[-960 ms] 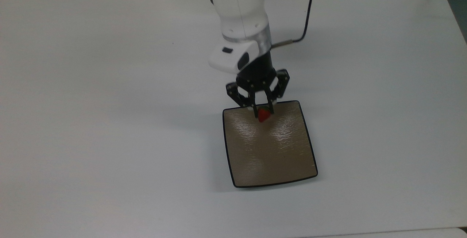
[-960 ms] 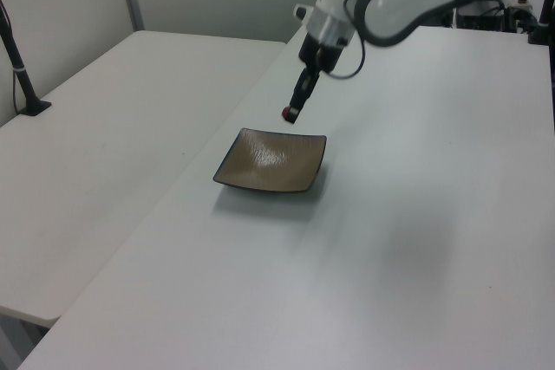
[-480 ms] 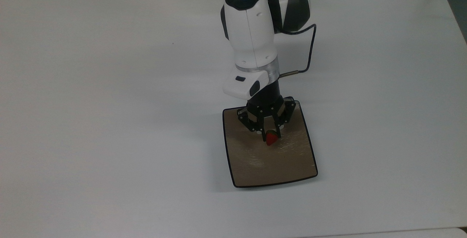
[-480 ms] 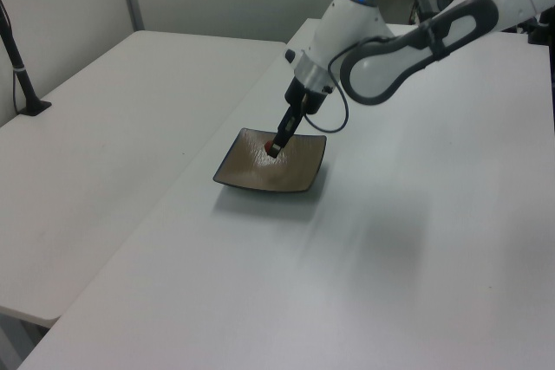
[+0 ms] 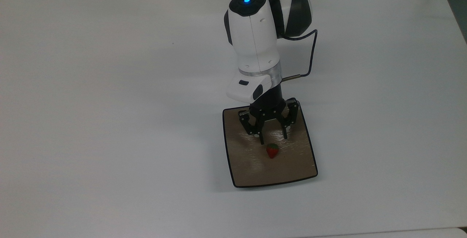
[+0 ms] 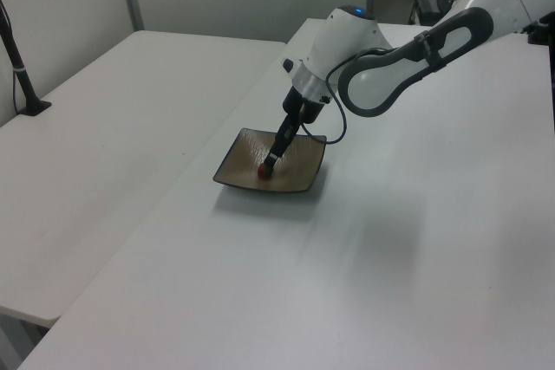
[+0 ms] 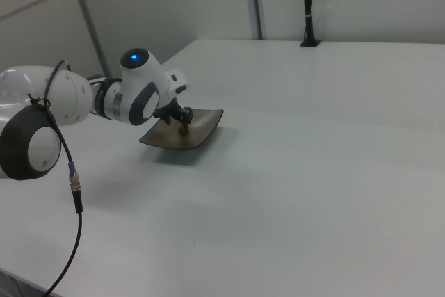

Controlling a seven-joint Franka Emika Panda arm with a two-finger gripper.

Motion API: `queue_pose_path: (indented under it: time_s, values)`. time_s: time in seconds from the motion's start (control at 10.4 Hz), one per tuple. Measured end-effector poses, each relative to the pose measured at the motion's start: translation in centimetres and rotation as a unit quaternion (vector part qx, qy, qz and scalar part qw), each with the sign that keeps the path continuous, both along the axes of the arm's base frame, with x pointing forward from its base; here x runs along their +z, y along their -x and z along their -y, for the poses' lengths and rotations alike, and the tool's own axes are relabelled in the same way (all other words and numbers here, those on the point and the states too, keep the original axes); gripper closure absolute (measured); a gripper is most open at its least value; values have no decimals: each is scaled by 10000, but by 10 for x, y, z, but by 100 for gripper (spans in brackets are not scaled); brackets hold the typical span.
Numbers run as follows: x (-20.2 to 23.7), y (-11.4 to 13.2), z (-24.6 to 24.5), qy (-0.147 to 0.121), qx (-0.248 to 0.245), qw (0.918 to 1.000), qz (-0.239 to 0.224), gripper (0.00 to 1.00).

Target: Strawberries on a ceramic plate

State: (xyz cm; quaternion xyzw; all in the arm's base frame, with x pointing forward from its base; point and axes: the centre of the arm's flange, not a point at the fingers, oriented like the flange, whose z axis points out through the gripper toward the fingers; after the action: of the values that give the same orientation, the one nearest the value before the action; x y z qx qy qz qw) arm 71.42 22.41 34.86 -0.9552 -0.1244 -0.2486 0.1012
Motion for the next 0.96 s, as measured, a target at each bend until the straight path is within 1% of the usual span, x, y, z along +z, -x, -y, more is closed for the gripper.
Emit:
queue_pose_path:
  time_s: [0.1, 0.19, 0.29, 0.38, 0.48, 0.67, 0.96]
  values:
    - [3, -1, 0, -8, -1, 10000, 27, 26]
    - [12, -2, 0, -27, -5, 9999, 98, 7]
    - [25, -3, 1, -51, -11, 9998, 188, 0]
    - [42, 0, 3, -36, 13, 9999, 116, 0]
    - [64, 5, 9, 10, 46, 10000, -78, 0]
    - [113, 22, 32, 105, 78, 9982, -592, 0]
    - [193, 66, 85, 299, 57, 9897, -1396, 0]
